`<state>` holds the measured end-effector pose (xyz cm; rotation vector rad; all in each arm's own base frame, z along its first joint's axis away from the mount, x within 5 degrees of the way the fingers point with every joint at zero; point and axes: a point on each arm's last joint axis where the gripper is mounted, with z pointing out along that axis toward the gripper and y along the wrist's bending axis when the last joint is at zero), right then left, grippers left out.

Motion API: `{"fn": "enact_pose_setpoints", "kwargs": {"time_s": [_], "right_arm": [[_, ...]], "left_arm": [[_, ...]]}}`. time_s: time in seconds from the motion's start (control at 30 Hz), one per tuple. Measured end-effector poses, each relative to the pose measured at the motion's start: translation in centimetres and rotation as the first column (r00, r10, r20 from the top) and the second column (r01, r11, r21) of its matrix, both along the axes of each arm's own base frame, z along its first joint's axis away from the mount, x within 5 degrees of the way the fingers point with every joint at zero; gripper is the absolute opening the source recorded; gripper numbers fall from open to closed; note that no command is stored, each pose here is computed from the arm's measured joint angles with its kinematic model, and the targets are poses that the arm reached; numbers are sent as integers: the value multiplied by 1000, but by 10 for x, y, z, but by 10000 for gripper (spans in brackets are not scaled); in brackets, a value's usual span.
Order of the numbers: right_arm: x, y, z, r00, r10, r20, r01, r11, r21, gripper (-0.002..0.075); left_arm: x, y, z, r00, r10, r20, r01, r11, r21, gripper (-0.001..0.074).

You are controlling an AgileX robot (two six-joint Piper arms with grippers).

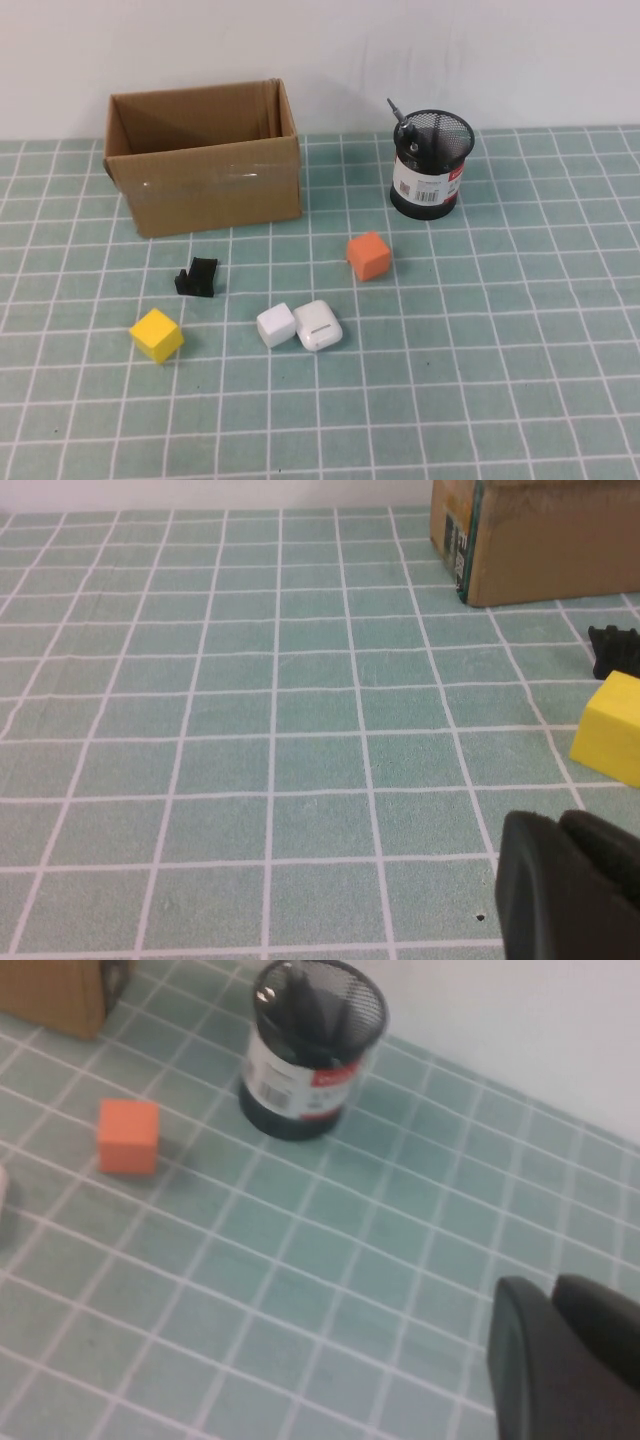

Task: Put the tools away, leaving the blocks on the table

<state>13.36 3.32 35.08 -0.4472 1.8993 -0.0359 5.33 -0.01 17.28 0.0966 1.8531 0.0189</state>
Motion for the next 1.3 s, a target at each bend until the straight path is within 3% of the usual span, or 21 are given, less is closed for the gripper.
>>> {"fn": "enact_pose_setpoints", "kwargs": {"time_s": [0.27,0.37,0.47,0.73,1.3], "right_arm": [[-63,-28,-95,932,-134,336,109,990,92,-7],[-72,-31,-128,911,-174,373,140,983,118,-7],[-77,-32,-154,914,-227,337,155,961,228,-7],[-81,-34,-175,960,-263,93,238,947,216,-7],[-81,-34,-175,960,-263,97,239,949,203,-7]], "left_arm": [[0,0,0,1000,0,0,0,1000,0,-1],[0,0,0,1000,0,0,0,1000,0,-1],[0,0,0,1000,0,0,0,1000,0,-1],[0,0,0,1000,0,1,0,1000,0,-1],[0,0,0,1000,0,1,0,1000,0,-1]]}}
